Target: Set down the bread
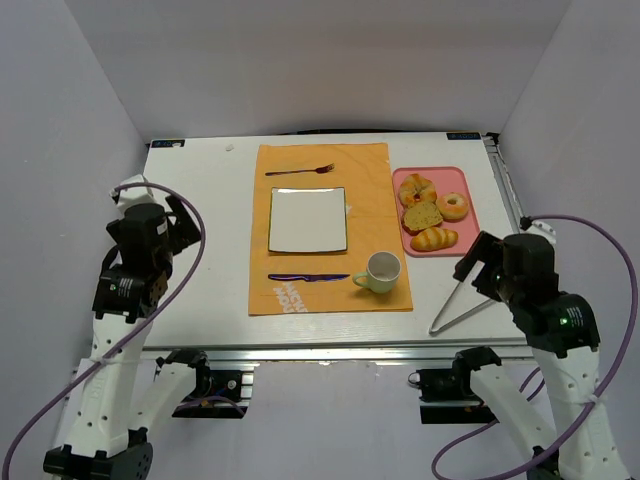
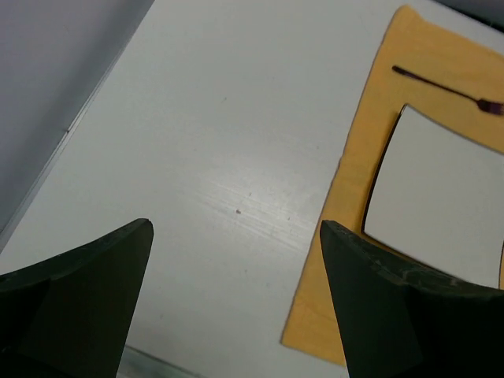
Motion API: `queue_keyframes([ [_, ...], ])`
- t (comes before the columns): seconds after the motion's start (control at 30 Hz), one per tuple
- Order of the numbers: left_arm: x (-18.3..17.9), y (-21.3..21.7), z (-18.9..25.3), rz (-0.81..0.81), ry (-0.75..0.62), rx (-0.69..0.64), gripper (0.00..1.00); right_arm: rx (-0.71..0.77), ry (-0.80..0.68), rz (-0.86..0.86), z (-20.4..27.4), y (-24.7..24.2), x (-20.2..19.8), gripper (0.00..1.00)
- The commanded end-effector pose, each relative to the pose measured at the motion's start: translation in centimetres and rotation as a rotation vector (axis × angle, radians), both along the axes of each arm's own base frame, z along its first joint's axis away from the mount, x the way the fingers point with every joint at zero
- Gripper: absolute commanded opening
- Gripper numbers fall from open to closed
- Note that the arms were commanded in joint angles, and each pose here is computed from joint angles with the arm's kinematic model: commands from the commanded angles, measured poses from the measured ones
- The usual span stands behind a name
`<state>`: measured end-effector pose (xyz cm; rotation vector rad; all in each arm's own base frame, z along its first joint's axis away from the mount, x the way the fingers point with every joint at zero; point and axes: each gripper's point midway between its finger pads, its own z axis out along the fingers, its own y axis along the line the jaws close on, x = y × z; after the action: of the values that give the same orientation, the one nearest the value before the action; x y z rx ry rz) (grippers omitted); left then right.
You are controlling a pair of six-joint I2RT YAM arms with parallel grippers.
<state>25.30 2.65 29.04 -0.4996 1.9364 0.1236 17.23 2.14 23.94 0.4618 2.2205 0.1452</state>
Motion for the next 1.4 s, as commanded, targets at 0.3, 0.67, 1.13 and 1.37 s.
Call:
queue_keyframes([
  [0.3, 0.2, -4.2, -4.2, -0.186, 0.250, 0.213, 0.98, -0.019, 0.269, -0.117, -5.5, -0.4, -0.2, 0.89],
  [0.67, 2.1, -8.1, -5.9, -0.297, 0.247, 0.150, 0.98, 0.089, 0.397, -0.187, -15.1, 0.6, -0.3, 0.89],
  [1.13, 2.4, -9.3, -6.6, -0.341, 0.283, 0.230, 0.98, 0.141, 0.423, -0.348, -20.4, -1.2, 2.5, 0.89],
  [1.37, 2.7, -9.3, -7.0, -0.338, 0.298, 0.249, 0.98, 0.101, 0.482, -0.373, -22.2, -2.8, 3.0, 0.89],
])
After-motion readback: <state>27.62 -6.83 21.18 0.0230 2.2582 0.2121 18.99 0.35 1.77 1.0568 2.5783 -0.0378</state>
